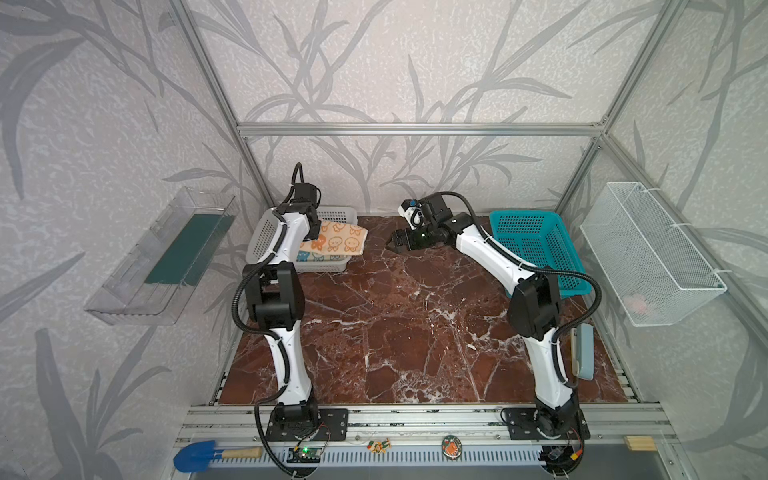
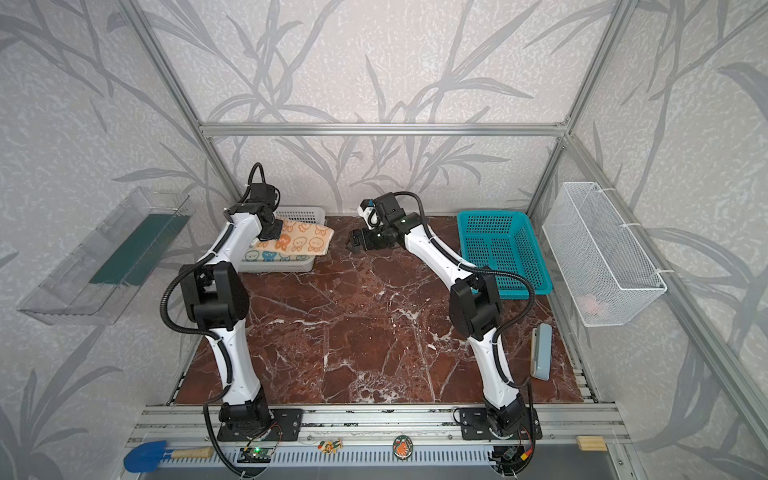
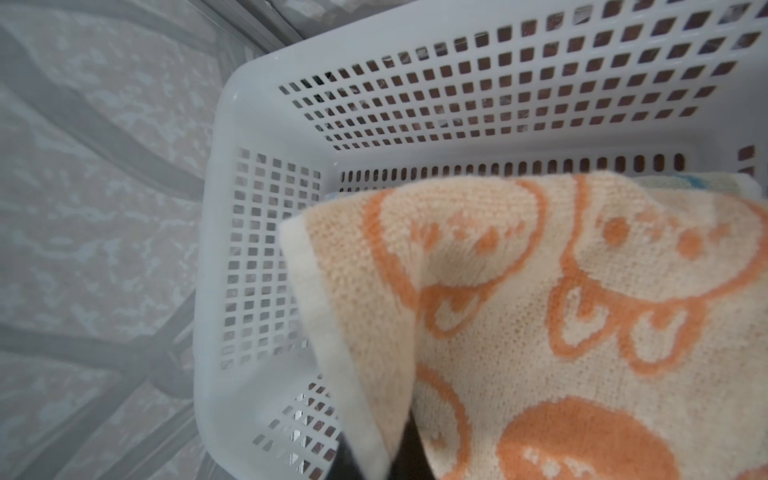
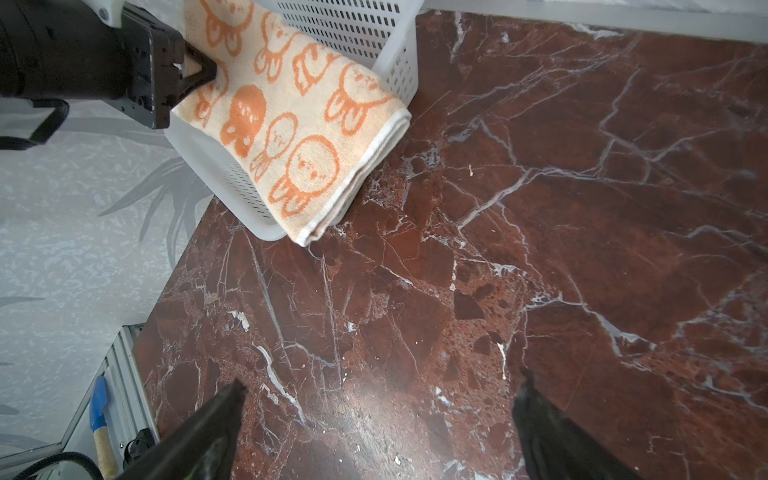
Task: Fold and stack the towels
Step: 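Carry the orange towel with the left gripper into the white basket, then lay the towel flat on the blue towel and open the left gripper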
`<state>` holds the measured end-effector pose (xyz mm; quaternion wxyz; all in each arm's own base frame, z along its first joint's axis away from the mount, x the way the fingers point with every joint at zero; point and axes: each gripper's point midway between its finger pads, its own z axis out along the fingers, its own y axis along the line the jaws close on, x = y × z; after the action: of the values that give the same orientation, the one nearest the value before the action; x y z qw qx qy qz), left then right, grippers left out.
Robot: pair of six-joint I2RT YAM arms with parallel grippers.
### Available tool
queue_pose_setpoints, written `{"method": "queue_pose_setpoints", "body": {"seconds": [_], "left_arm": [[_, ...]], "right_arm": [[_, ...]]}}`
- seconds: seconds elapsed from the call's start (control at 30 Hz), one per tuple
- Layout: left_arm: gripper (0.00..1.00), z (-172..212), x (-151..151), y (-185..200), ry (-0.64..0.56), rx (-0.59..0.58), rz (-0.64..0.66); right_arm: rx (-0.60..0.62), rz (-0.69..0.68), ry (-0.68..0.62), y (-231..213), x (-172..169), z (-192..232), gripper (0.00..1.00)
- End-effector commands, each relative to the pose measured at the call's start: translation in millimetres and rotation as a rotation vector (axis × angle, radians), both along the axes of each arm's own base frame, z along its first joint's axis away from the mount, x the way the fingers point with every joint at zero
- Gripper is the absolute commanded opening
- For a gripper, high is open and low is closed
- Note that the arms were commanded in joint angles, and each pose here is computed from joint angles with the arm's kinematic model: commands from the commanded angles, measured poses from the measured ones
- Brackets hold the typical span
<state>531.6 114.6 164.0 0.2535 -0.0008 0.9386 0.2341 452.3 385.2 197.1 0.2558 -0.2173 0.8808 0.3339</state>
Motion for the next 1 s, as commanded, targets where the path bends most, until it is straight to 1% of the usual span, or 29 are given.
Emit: {"method": "queue_pose_setpoints", "body": {"seconds": [0.0, 0.2, 0.3, 0.43, 0.6, 0.77, 0.8, 0.83, 0.87, 0.9, 0.97], "left_arm": [[0.00, 16.4, 4.8, 24.4, -0.065, 0.024, 0.032], [0.00, -1.0, 9.8, 45.5, -0.064, 0.019, 0.064], [0.00, -27.1, 13.9, 51.7, -0.048, -0.001, 0.054], [0.00, -58.3, 8.1, 69.5, -0.001, -0.024, 0.098], [0.00, -68.1, 5.3, 80.2, 0.002, -0.034, 0.127], [0.00, -70.2, 9.1, 81.9, -0.021, -0.082, 0.138], [0.07, -68.7, 10.1, 81.8, -0.024, -0.080, 0.142], [0.32, -66.2, 10.8, 83.6, -0.035, -0.080, 0.157], [0.85, -63.1, 11.8, 84.3, -0.045, -0.082, 0.165], [0.99, -59.9, 12.9, 84.7, -0.053, -0.082, 0.169], [0.99, -50.4, 15.8, 85.3, -0.082, -0.092, 0.185]], "right_arm": [[0.018, 0.019, -0.006, 8.0, -4.6, 12.1, 0.99], [0.003, 0.020, -0.010, 4.0, -7.2, 12.2, 0.99], [0.002, 0.022, -0.007, 3.4, -9.1, 11.8, 0.99], [0.015, 0.029, -0.003, 3.5, -13.7, 16.7, 0.99], [0.015, 0.032, -0.010, 0.1, -20.0, 17.6, 0.99], [0.019, 0.038, 0.006, 1.6, -23.3, 12.9, 0.99], [0.020, 0.039, 0.007, 2.3, -24.1, 12.7, 0.99], [0.018, 0.042, 0.008, 2.8, -25.1, 11.8, 0.99], [0.016, 0.044, 0.008, 3.6, -26.3, 11.5, 0.99], [0.016, 0.045, 0.009, 4.0, -27.4, 11.7, 0.99], [0.018, 0.047, 0.006, 4.1, -29.0, 12.4, 0.99]]}}
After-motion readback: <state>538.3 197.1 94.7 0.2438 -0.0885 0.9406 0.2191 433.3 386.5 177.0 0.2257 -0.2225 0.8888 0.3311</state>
